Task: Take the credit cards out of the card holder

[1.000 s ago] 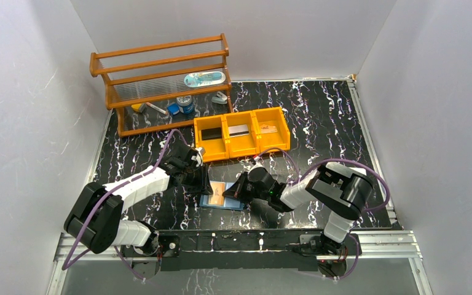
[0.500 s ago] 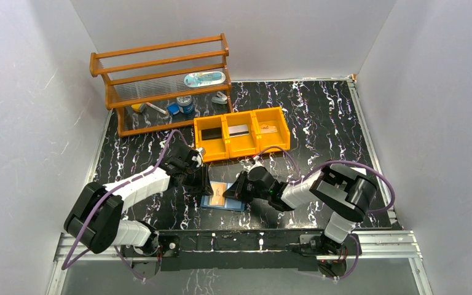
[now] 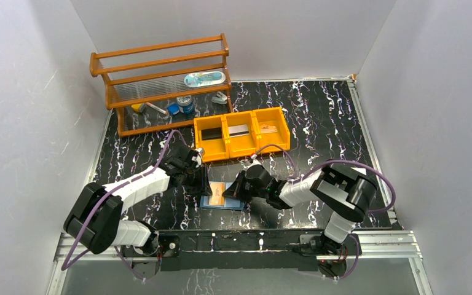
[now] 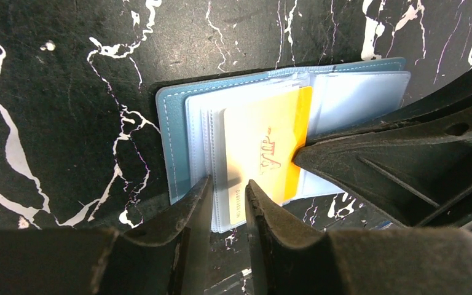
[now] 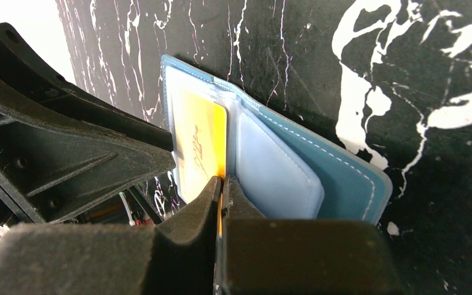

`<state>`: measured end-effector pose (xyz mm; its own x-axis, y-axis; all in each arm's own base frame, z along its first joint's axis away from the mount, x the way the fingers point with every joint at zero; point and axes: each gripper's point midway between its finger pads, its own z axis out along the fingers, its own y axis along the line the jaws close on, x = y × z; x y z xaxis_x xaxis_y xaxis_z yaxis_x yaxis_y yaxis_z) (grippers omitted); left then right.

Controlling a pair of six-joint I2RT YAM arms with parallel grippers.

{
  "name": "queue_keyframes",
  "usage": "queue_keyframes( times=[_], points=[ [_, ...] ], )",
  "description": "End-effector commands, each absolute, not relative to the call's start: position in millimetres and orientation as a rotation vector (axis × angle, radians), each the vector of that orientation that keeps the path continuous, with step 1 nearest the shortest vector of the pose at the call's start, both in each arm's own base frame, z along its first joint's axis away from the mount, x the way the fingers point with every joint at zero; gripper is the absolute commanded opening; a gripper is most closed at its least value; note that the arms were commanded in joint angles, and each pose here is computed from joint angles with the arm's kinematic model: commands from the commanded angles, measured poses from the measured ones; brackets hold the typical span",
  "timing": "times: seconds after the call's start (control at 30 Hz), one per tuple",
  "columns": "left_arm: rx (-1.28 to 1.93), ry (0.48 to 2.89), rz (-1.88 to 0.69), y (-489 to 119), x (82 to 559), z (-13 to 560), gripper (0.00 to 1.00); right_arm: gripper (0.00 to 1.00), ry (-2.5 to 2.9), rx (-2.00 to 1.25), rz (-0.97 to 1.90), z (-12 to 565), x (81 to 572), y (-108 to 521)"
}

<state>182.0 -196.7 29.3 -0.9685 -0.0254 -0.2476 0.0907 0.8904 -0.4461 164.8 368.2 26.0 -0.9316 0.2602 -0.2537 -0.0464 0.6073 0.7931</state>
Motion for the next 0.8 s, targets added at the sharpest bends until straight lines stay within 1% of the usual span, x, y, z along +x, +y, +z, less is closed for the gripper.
queue_keyframes(
  times=[0.0,0.3,0.43,0.6,0.7,0.77],
  points=[
    [0.052,2.818,-0.658,-194.6,177.8,32.2,0.25,0.06,2.476,0.181,1.140,26.1,171.3,356.1],
    [0.055,2.801,-0.647,-195.1,183.1,39.1,0.25,0.06,2.492,0.205,1.114,21.8,169.7,349.8],
    [0.069,2.733,-0.725,-205.4,190.0,62.7,0.30,0.07,2.503,0.212,1.100,20.0,169.6,348.9],
    [0.151,2.654,-0.876,-226.6,193.4,88.6,0.39,0.07,2.506,0.213,1.098,18.3,170.2,350.2],
    [0.210,2.674,-0.987,-240.1,184.8,87.0,0.41,0.07,2.507,0.207,1.112,19.1,169.7,352.7],
    [0.214,2.707,-0.974,-240.1,181.3,77.2,0.41,0.08,2.509,0.208,1.115,18.6,169.1,353.0]
  ],
)
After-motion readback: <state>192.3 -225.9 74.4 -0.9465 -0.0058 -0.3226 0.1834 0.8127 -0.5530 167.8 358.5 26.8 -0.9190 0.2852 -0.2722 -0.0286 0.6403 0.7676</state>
